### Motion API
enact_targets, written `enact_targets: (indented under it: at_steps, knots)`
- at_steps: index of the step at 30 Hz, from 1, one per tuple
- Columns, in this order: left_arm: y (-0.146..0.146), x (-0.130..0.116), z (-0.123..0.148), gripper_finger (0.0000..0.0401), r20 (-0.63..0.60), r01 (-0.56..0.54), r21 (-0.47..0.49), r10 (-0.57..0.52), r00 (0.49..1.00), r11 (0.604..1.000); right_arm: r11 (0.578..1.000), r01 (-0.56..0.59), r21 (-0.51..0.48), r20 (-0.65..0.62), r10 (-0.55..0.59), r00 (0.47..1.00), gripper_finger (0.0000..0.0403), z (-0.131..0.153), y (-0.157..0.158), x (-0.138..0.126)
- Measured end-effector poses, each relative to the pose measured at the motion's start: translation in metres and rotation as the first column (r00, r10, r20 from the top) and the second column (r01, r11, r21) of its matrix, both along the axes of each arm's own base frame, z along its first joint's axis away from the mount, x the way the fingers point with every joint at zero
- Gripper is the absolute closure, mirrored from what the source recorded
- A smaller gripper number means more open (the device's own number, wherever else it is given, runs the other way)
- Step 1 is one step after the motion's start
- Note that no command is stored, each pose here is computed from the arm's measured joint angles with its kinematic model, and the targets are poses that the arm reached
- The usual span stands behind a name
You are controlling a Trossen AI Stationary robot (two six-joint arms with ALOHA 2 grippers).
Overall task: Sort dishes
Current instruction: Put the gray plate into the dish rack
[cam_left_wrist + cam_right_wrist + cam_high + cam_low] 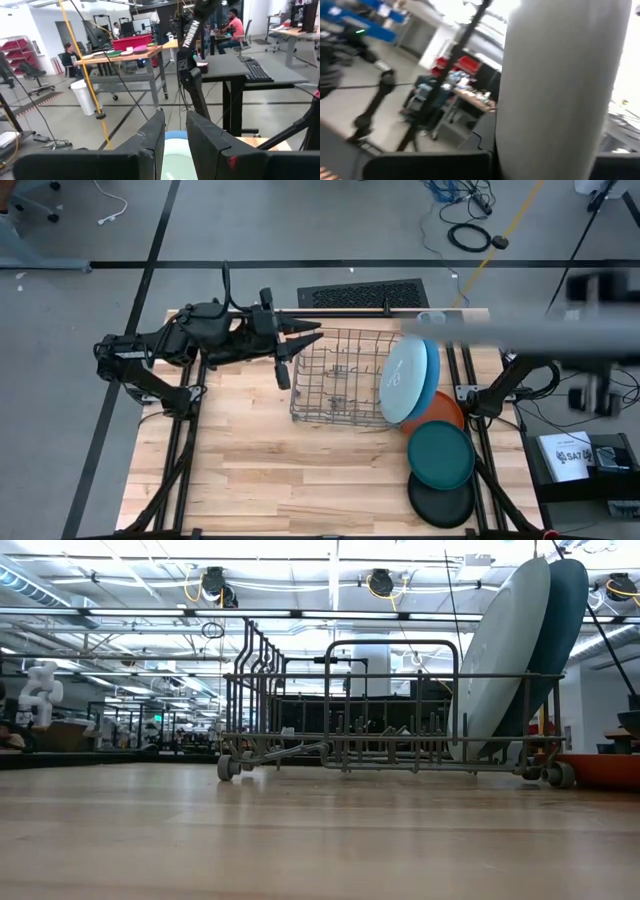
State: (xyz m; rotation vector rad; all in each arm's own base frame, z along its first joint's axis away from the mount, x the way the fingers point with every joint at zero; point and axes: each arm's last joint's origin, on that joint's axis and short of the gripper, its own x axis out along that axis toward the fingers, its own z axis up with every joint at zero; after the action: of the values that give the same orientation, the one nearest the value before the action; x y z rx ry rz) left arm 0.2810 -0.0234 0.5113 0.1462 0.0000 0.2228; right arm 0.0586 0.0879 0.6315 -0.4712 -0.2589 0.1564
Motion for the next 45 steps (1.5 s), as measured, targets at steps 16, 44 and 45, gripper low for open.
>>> enact_targets:
  at_steps: [16,44,45]
  knots:
    - [-0.006,-0.001,0.000,0.0320,0.007,0.022,-0.019,-0.022,1.000,1.000,0.999,0.019,0.032,-0.363,-0.006,0.932,0.0397,-0.068,0.054,0.158]
    - [0.008,-0.061,0.045,0.0320,0.137,-0.570,0.271,0.556,0.820,0.775,0.880,0.300,0.367,-0.594,-0.027,0.804,0.0398,-0.079,-0.071,0.176]
    - [0.011,-0.060,0.044,0.0320,0.127,-0.589,0.279,0.579,0.805,0.758,0.881,0.301,0.365,-0.597,-0.026,0.802,0.0398,-0.080,-0.069,0.176]
